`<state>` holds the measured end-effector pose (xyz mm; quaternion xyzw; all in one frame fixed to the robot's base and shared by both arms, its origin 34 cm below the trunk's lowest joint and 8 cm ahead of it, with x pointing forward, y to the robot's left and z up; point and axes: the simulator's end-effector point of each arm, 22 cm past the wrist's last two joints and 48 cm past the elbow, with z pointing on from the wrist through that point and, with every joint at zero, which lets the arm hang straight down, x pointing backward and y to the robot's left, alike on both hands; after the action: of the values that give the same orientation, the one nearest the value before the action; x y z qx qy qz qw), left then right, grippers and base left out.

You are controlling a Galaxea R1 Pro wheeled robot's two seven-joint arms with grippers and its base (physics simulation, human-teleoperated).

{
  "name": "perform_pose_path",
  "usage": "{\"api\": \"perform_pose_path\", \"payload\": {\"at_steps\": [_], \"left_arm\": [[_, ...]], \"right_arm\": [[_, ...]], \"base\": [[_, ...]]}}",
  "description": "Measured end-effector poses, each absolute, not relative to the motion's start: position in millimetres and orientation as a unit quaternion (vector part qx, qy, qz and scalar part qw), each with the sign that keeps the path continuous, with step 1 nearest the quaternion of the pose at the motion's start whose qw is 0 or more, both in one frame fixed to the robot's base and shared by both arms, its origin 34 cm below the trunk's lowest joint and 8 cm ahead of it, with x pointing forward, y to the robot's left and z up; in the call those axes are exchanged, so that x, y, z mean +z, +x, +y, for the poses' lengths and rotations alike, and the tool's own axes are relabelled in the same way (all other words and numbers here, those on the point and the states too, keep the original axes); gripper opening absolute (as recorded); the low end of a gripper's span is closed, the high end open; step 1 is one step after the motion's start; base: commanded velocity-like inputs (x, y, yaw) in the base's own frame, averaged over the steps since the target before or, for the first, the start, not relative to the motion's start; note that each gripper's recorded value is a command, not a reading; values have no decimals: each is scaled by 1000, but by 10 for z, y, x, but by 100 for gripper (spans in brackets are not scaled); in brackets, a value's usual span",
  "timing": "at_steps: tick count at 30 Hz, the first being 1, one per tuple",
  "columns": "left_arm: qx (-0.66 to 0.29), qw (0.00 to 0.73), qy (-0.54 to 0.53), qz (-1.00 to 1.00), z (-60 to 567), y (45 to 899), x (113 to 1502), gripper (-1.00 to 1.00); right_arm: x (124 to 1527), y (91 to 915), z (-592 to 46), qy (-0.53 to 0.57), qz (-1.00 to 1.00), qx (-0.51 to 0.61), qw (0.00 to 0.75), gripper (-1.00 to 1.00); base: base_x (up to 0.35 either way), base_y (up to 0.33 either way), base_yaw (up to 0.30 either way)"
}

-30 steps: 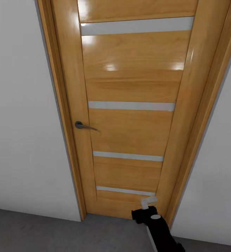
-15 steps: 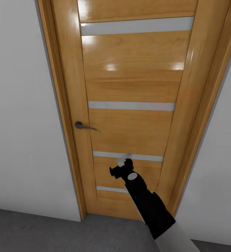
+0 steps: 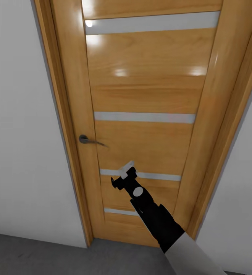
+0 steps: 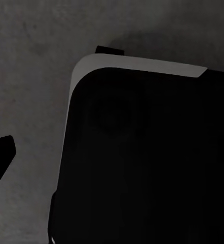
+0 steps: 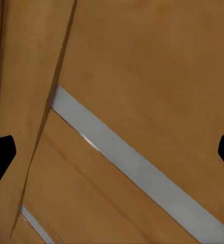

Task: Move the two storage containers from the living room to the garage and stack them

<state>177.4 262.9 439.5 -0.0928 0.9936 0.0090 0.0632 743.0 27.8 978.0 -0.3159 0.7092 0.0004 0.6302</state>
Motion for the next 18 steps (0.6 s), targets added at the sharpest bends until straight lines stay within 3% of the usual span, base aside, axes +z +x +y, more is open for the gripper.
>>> {"api": "perform_pose_path", "payload": {"at_steps": [18], "left_arm": [[9, 63, -95, 993, 2637, 1774, 4396, 100]], "right_arm": [[10164, 7373, 495, -319, 640, 35, 698, 100]], "base": [[321, 0, 0]]}}
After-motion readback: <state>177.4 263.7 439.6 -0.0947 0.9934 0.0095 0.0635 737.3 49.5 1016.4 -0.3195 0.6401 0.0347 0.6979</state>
